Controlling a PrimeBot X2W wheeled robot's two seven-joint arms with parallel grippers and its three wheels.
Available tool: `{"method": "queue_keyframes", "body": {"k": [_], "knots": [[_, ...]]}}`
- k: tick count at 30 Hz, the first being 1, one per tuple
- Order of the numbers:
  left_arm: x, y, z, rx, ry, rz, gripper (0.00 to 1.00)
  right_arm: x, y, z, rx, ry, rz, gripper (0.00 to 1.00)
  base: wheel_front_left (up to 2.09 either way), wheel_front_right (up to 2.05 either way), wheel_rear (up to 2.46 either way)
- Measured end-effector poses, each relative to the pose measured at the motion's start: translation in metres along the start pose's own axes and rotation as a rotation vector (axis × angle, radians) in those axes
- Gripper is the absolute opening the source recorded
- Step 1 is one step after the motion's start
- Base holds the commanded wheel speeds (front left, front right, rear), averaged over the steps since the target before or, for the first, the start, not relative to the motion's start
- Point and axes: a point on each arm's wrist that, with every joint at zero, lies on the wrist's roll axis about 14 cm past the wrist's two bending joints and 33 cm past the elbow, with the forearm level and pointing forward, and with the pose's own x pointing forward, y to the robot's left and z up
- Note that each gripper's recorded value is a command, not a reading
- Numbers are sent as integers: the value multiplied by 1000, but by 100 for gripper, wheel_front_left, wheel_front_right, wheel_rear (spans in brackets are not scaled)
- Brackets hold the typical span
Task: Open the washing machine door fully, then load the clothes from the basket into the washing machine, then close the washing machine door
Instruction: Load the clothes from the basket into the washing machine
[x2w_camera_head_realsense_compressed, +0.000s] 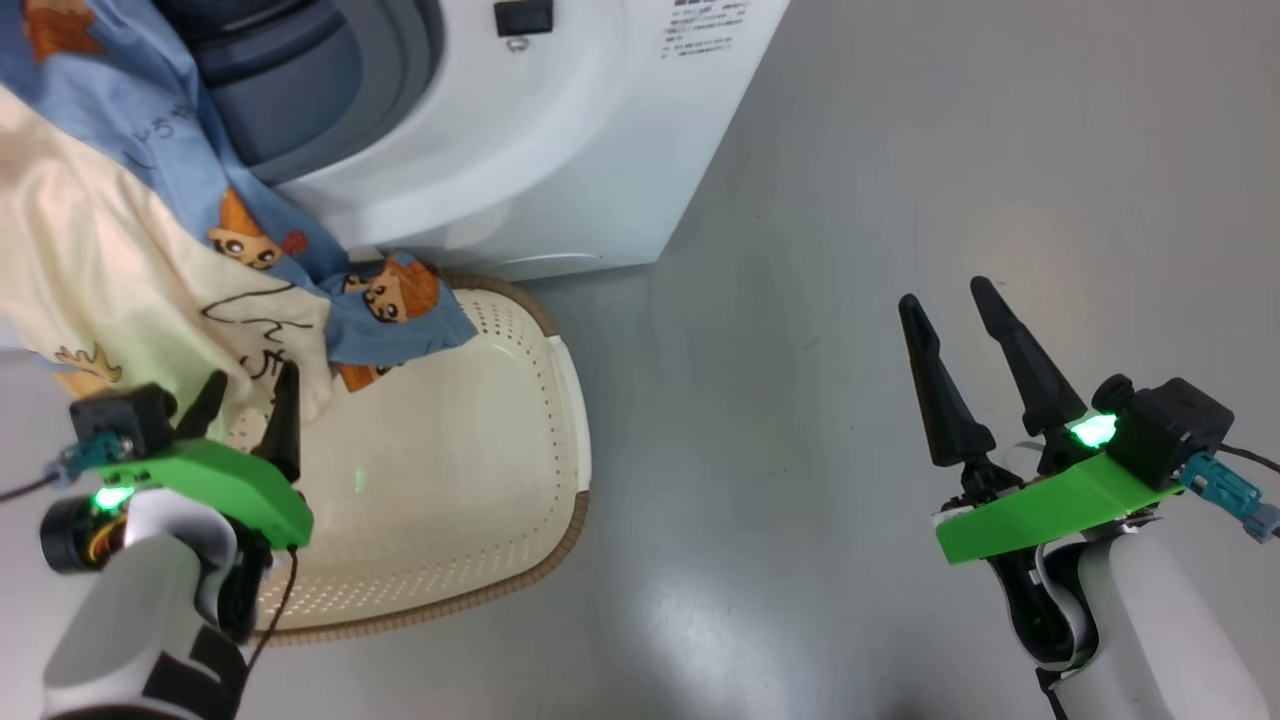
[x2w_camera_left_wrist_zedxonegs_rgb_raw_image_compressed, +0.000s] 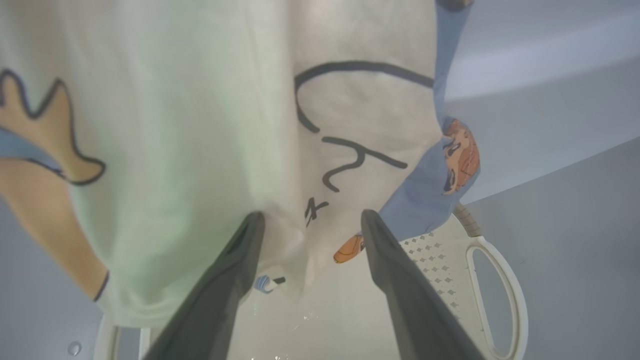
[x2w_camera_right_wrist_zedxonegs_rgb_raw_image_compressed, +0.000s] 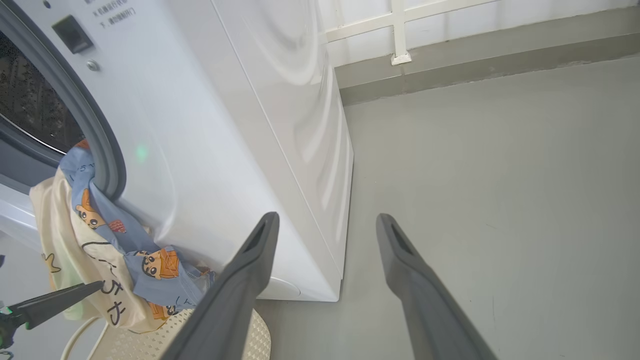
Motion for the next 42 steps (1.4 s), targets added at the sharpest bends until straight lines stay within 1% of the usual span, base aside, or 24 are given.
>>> {"method": "queue_keyframes", "body": {"k": [13, 22, 23, 24, 25, 26, 27, 33, 36, 42], "knots": [[40, -16, 10, 52, 37, -73, 100, 6, -5, -9, 0, 16, -11, 100, 0, 0, 0], [58, -14, 17, 19, 35, -71, 100, 6, -10, -8, -4, 14, -29, 100, 0, 0, 0], [60, -13, 18, 10, 34, -69, 70, 6, -11, -8, -5, 16, -32, 100, 0, 0, 0], [61, -13, 18, 5, 35, -68, 45, 5, -12, -9, -5, 17, -34, 100, 0, 0, 0], [62, -13, 17, 3, 37, -67, 32, 5, -13, -9, -6, 18, -37, 100, 0, 0, 0], [62, -13, 17, -4, 37, -66, 13, 5, -13, -9, -6, 18, -39, 100, 0, 0, 0], [62, -13, 17, -13, 36, -64, 0, 5, -14, -9, -6, 18, -40, 100, 0, 0, 0], [61, -14, 21, -26, 29, -65, 0, 6, -13, -7, -2, 11, -41, 100, 0, 0, 0], [59, -13, 27, -55, 7, -61, 0, 7, -12, -7, 1, 7, -37, 100, 0, 0, 0], [54, -14, 62, -122, -112, -66, 0, 11, -6, -3, 8, -6, -23, 100, 0, 0, 0]]}}
